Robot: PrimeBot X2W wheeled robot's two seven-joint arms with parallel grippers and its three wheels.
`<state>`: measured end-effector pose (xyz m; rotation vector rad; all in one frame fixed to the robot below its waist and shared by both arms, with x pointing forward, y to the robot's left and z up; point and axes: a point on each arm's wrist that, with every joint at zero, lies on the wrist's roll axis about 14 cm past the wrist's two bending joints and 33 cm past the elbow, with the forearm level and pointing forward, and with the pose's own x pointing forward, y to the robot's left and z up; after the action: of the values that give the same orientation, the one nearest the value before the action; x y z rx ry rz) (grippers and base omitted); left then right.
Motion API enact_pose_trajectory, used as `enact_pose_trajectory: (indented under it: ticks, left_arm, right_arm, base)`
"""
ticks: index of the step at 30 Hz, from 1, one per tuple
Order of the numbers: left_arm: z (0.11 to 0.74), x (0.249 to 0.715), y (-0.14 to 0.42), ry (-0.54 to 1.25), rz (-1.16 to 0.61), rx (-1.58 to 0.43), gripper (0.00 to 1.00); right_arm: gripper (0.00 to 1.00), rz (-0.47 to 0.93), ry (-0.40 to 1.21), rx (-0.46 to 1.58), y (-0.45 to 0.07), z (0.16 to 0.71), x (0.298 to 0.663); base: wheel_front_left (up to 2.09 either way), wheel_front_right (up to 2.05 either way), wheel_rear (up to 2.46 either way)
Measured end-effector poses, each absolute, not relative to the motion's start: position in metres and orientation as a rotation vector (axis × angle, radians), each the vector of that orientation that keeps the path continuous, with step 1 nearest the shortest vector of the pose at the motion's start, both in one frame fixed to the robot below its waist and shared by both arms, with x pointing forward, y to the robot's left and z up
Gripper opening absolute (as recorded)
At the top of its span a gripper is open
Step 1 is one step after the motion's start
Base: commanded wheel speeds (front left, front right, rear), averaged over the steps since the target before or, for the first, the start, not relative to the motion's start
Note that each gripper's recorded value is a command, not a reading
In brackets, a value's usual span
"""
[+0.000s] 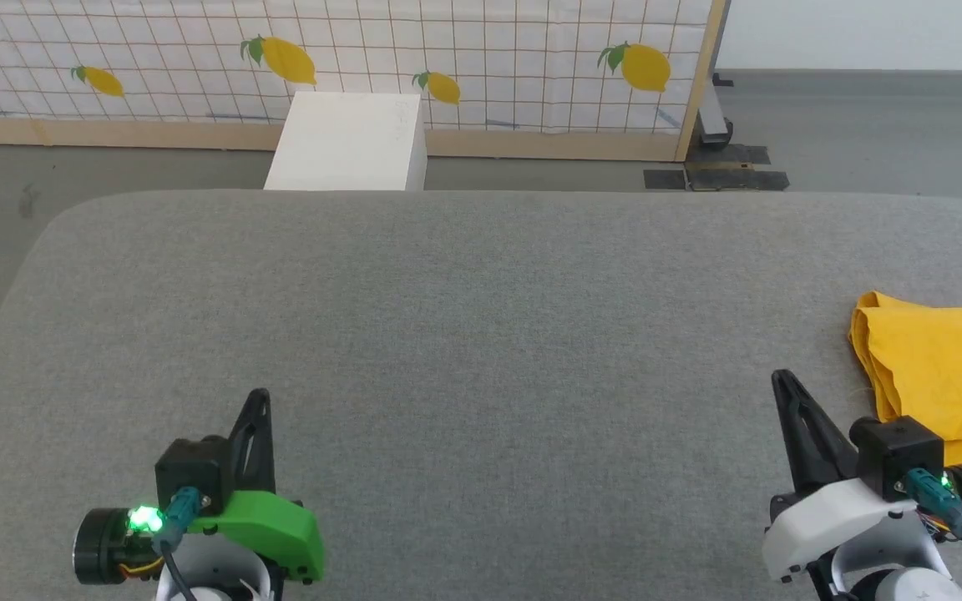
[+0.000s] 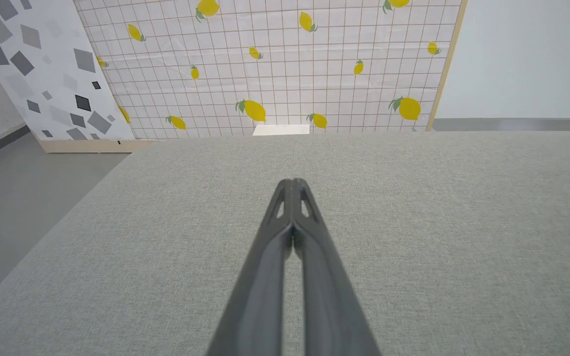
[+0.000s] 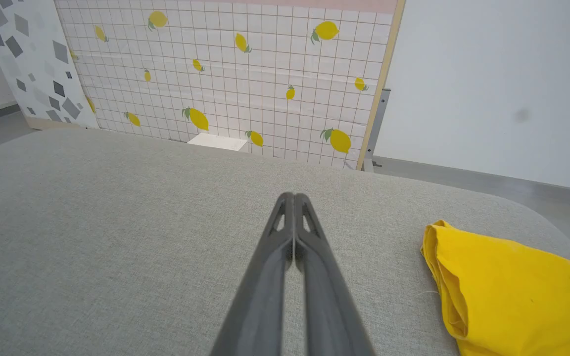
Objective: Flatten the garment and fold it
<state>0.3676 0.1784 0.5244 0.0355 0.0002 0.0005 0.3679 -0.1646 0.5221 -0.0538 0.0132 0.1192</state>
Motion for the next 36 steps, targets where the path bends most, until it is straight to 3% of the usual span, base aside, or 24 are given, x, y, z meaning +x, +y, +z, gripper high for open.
enact_pose_trajectory:
  ticks: [36]
  left_arm:
    - [0.5235,0.3688,0.1787,0.013,-0.001,0.046,0.0]
  right_arm:
    - [0.0,0.129,0.02,-0.054,-0.1609,0.5215,0.3675]
  base:
    - [0.0,0.0,0.0]
